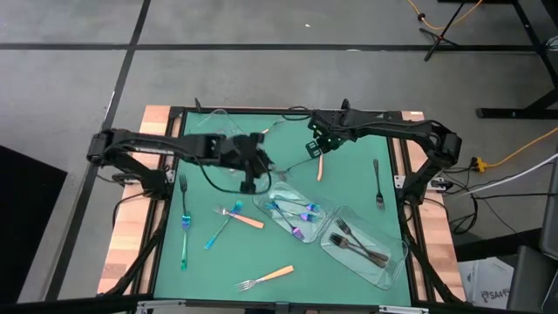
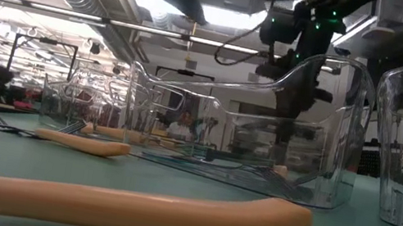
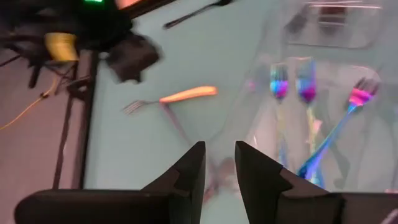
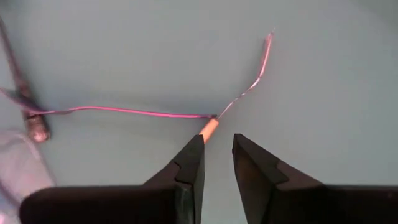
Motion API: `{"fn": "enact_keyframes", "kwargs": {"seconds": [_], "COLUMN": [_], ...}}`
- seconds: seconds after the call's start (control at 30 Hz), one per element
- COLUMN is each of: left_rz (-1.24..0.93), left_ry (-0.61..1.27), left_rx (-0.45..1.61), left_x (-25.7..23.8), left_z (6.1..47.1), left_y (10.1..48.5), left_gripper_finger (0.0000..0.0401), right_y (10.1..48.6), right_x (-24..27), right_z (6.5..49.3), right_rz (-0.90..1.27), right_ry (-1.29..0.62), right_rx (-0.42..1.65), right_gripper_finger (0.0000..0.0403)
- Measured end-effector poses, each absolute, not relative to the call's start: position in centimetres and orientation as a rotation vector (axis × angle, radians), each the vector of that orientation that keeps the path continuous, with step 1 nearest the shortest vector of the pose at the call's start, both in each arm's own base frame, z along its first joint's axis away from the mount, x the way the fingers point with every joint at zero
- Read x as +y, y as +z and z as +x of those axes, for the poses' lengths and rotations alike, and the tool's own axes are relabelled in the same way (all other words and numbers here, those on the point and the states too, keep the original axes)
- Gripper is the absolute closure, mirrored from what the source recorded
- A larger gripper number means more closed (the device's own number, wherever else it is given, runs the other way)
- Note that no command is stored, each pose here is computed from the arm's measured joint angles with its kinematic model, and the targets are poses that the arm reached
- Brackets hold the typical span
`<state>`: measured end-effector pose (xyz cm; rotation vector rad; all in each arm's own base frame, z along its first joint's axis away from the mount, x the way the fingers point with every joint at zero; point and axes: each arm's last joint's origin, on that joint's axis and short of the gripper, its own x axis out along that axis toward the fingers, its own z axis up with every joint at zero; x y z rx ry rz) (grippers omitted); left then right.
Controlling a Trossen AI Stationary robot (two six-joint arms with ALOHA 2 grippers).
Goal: Sort silverware by color (type)
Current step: Put the yellow fork into the top transparent bin
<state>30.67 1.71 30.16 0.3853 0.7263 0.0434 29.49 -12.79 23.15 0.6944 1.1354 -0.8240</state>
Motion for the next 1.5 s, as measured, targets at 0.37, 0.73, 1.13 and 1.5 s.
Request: {"fn": "enact_keyframes", "kwargs": {"seconds": [0.37,0.73,1.13,1.5], "left_rz": [0.295,0.265,0.247,0.244], "left_ry": [0.159,0.207,0.216,0.217], "left_rx": [0.791,0.795,0.793,0.794], "left_x": [4.9,6.2,6.2,6.2], "left_z": [27.9,27.7,27.7,27.7], "left_y": [31.4,31.4,31.4,31.4], "left_gripper_finger": [0.0319,0.0319,0.0319,0.0319], "right_y": [18.1,16.8,16.3,16.3], "right_x": [-12.3,-12.1,-10.4,-10.3], "right_z": [28.8,28.1,28.9,28.9], "right_rz": [0.787,0.77,0.713,0.697], "right_ry": [-0.815,-0.841,-0.834,-0.854], "right_rx": [1.049,1.056,1.006,1.013], "right_gripper_finger": [0.0327,0.0327,0.0327,0.0327]}}
